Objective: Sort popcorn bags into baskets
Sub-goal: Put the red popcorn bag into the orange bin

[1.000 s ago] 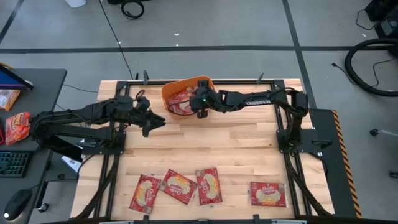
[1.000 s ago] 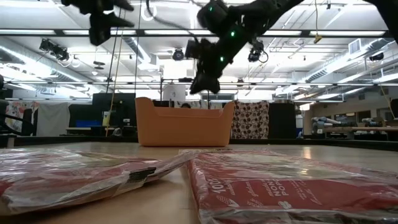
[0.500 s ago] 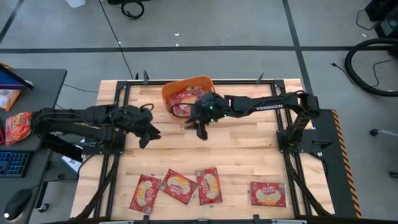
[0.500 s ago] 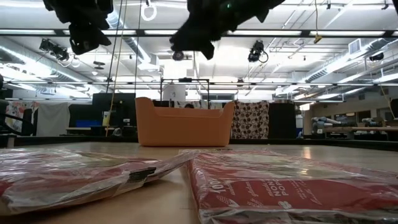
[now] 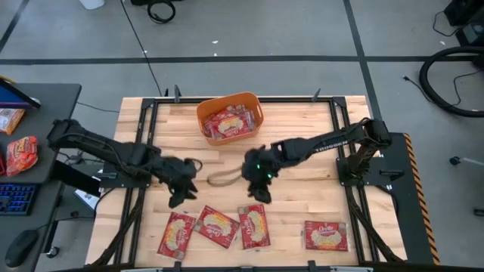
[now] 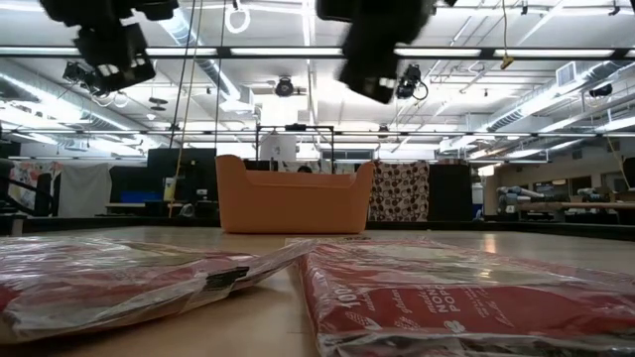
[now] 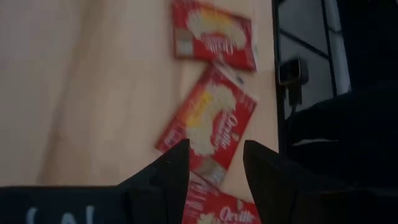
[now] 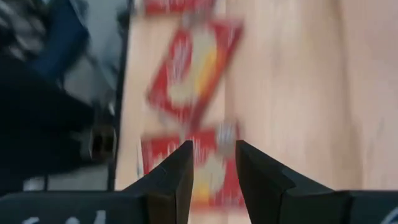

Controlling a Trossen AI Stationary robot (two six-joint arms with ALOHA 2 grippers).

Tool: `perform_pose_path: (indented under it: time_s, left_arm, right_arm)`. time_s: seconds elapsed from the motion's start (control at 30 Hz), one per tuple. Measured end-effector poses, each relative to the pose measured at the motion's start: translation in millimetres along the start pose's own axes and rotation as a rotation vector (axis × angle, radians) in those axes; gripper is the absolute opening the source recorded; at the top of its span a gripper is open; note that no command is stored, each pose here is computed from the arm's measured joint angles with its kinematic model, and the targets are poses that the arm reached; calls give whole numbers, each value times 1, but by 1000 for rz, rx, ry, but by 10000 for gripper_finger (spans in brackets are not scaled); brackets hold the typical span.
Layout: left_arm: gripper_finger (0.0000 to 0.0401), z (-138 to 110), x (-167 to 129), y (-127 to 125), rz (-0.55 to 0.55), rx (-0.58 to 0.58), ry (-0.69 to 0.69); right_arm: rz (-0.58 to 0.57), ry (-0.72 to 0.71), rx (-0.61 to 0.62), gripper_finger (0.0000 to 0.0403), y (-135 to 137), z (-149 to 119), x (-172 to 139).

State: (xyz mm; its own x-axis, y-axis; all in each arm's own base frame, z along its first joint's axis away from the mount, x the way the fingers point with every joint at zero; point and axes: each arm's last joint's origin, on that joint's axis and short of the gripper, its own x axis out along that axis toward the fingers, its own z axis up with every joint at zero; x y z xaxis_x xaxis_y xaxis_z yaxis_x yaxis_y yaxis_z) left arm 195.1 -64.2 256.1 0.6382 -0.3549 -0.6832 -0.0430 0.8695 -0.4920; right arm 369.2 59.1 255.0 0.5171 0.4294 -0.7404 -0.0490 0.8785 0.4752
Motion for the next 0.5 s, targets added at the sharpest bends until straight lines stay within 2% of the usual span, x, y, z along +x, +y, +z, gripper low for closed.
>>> perform_pose_path:
  time_s: [0.17,0.3,0.4,0.5]
  left_arm:
    - [156,-12,21,-11,37,-30,78]
    - [156,-17,40,-16,104,-112,75]
    - [156,-18,56,-19,118,-160,62]
    - [156,-18,73,-23,96,-203,47]
  right_arm:
    - [-75,200,-1,124,27,-32,11]
    - [-80,266,69,124,49,-56,24]
    - [-120,225,109,125,63,-71,37]
    - [-115,179,213,127,70,-84,49]
